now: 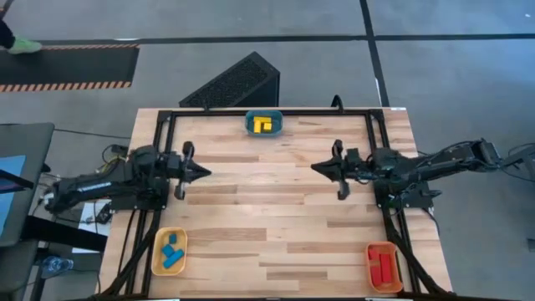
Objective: Sort & place blocks by color
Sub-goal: Return to Home Position
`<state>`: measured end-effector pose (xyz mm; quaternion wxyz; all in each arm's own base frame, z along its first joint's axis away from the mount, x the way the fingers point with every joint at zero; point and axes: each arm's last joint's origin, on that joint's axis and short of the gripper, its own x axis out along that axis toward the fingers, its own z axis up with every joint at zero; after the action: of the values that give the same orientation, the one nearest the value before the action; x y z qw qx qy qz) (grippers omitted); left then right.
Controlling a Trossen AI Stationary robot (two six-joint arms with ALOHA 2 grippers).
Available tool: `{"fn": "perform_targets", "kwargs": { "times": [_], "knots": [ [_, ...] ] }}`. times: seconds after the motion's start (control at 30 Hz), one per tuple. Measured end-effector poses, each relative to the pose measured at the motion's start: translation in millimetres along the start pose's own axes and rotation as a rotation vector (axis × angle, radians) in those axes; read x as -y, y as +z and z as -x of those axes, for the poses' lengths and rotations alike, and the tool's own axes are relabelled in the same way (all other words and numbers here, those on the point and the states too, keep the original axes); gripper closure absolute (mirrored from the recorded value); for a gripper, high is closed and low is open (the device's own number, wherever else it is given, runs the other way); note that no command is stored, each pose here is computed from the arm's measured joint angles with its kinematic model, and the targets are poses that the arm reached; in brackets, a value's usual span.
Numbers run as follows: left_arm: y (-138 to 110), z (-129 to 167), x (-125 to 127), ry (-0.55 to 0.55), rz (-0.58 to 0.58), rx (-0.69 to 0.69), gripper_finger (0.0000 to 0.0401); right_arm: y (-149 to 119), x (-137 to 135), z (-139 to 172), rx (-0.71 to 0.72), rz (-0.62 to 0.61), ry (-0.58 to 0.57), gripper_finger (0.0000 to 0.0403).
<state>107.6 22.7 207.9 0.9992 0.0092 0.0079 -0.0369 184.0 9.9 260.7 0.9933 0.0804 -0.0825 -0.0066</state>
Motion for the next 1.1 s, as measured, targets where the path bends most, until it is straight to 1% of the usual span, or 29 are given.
{"fn": "perform_targets", "kwargs": {
  "times": [0.07,0.17,0.23,0.33,0.4,0.5,0.57,0.6,0.67,0.73,0.83,0.97,1.1],
  "knots": [
    [-9,9,3,0.043,0.06,0.059,0.0401,4,-1,7,-0.01,0.0,0.026,0.0392],
    [-23,16,3,0.143,0.134,0.129,0.0401,1,1,17,-0.099,0.007,0.0,0.0389],
    [-34,14,0,0.203,0.186,0.1,0.0401,-6,5,24,-0.206,-0.009,-0.034,0.0385],
    [-39,10,-3,0.265,0.274,0.064,0.0401,-20,13,32,-0.363,-0.15,-0.121,0.0382],
    [-45,8,-4,0.277,0.303,0.003,0.0401,-26,16,35,-0.425,-0.13,-0.149,0.0383],
    [-43,6,-3,0.225,0.264,0.014,0.0401,-21,13,34,-0.395,-0.022,-0.072,0.0391],
    [-43,7,-2,0.216,0.248,0.012,0.0401,-17,10,34,-0.362,0.048,-0.015,0.0396],
    [-41,7,-2,0.216,0.237,0.027,0.0401,-14,8,35,-0.342,0.061,0.008,0.0397],
    [-36,9,-2,0.22,0.206,0.069,0.0401,-9,6,39,-0.308,0.061,0.046,0.0398],
    [-30,11,-2,0.224,0.176,0.098,0.0401,-6,4,47,-0.309,0.062,0.072,0.0397],
    [-25,12,-1,0.22,0.157,0.137,0.0401,-1,2,59,-0.289,0.094,0.098,0.0392],
    [-30,10,1,0.192,0.135,0.112,0.0401,4,4,78,-0.232,0.111,0.096,0.0392],
    [-35,9,3,0.2,0.117,0.083,0.0401,-6,6,90,-0.11,0.09,0.102,0.0397]
  ]
}}
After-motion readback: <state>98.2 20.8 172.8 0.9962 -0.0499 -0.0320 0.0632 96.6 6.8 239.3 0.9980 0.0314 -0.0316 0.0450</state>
